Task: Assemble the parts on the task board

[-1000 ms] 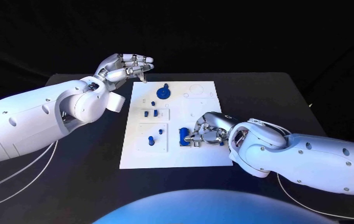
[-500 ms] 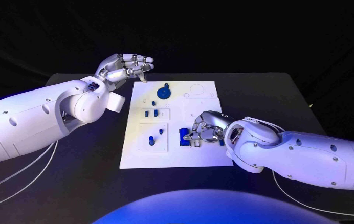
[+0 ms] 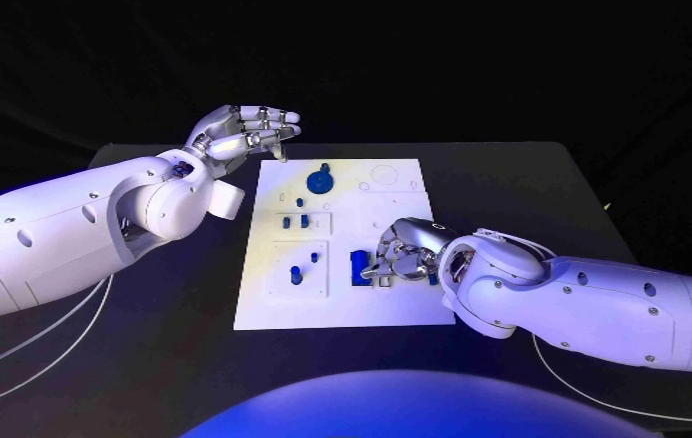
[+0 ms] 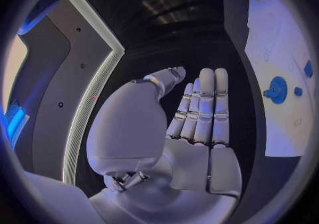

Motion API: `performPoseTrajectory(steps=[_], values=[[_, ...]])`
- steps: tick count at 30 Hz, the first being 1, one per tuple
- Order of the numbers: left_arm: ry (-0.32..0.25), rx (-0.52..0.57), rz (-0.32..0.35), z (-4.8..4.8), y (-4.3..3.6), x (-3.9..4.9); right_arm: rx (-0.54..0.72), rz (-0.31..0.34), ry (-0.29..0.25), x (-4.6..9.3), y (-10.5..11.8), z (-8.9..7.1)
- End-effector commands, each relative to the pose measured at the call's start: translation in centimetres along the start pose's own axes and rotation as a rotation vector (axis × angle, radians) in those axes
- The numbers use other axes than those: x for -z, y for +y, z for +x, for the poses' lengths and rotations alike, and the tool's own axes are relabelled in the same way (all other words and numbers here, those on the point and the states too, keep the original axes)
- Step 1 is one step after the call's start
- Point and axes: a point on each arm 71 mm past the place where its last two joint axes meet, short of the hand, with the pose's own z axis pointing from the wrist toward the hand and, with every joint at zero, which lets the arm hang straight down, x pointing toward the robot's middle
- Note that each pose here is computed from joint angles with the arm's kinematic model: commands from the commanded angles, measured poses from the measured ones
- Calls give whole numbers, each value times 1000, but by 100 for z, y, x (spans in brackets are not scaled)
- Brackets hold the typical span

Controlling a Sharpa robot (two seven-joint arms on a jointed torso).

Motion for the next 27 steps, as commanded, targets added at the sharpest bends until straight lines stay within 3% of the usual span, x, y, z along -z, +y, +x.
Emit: performPoseTrajectory(steps=[1,7,20,27], values=[[6,9,6,14,-9,-4,19,-16,-14,16,11,-4],[5,9,6,9,-9,-1,6,-36,-39,62,12,-31],[6,10,6,14,-8,-6,1,-56,12,53,73,21],[7,10,6,15,-8,-7,13,-30,4,17,38,21]])
